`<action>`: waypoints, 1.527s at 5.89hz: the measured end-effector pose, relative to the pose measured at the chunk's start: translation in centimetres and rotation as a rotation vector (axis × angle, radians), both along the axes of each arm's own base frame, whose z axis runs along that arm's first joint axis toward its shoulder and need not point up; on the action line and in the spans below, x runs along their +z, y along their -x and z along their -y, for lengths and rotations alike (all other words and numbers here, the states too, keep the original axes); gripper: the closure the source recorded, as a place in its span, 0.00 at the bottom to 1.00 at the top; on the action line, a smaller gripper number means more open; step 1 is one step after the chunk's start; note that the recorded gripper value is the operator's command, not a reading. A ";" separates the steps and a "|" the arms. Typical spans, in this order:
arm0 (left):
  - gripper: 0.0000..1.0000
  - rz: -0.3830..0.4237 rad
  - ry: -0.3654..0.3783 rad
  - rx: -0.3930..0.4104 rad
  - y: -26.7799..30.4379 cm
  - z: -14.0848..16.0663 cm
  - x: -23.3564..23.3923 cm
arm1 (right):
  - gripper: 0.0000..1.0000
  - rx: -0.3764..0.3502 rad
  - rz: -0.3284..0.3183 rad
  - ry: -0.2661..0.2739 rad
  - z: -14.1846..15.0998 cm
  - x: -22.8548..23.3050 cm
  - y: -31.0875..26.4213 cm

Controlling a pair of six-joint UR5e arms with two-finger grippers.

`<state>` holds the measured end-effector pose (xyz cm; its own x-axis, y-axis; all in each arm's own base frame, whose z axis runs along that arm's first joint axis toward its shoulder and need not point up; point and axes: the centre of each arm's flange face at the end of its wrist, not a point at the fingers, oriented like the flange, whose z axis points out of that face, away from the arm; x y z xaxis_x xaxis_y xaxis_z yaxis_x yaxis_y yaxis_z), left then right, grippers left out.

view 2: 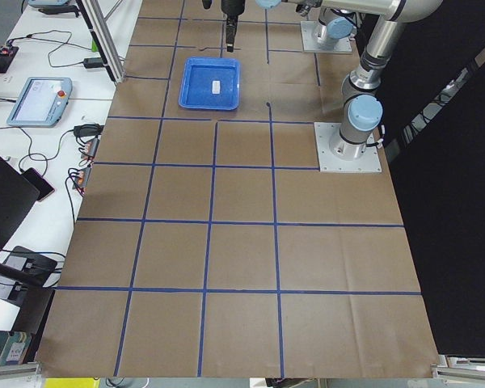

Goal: Assemble white blocks and place on blue tray

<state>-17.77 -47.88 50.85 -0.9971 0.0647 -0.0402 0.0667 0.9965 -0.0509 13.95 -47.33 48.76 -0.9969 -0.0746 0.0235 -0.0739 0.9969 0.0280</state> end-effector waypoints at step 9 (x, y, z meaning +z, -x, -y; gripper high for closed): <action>0.00 0.000 0.001 -0.001 0.0 0.0 0.1 | 0.00 0.014 0.015 0.041 1.6 0.8 -0.6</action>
